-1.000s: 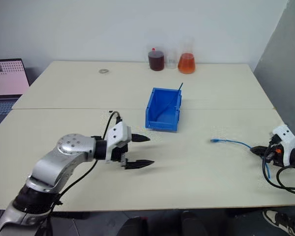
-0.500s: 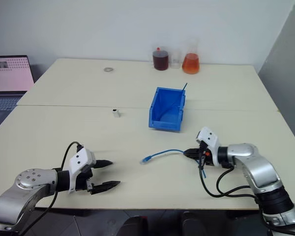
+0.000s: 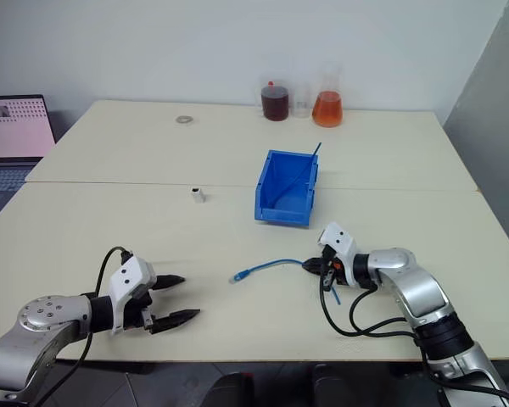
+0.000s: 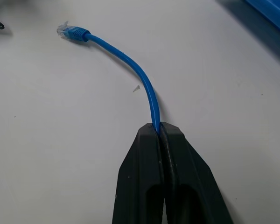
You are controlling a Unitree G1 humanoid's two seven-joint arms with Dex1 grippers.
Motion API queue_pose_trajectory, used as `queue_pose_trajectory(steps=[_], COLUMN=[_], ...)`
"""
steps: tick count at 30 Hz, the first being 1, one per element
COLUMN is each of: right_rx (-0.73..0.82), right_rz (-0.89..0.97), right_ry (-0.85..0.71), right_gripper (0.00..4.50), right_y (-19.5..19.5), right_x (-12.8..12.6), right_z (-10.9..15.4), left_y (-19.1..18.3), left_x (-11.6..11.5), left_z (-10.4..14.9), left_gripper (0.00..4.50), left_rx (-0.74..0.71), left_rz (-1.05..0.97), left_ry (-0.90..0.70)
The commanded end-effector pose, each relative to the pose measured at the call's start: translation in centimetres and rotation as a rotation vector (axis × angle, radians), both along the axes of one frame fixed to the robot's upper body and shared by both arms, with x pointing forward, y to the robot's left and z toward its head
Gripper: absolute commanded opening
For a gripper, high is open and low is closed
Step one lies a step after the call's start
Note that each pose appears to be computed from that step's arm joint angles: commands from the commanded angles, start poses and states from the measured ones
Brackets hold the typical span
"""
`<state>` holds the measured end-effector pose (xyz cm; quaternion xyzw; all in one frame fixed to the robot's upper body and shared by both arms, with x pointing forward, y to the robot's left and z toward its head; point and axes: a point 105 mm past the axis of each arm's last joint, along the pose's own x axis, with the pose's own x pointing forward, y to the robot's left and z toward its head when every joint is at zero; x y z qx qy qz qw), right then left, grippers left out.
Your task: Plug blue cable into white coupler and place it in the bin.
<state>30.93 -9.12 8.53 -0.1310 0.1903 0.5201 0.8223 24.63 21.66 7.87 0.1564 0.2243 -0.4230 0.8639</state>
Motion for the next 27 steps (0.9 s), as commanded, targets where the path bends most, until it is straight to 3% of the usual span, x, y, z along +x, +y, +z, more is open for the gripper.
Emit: queue_pose_trajectory(steps=[1,10,15,27], right_rx=[0.014,0.061,0.059,-0.058], right_rz=[0.012,0.015,0.187,0.266], right_ry=[-0.039,-0.064,-0.053,-0.178], right_gripper=[0.96,3.31,4.42,4.42], right_y=[0.6,0.7,0.9,0.6], right_x=[0.0,-0.4,-3.5,-5.2], right_z=[1.3,3.3,4.6,5.0], left_y=[-0.3,-1.7,-2.6,-4.4], left_x=[0.6,1.7,2.3,3.3], left_z=[0.6,0.5,0.4,-1.0], left_gripper=[4.5,4.5,4.5,4.5], left_rx=[-0.003,-0.017,-0.024,0.006], left_rz=[-0.01,-0.03,-0.052,-0.073], left_ry=[-0.039,-0.049,-0.044,0.045])
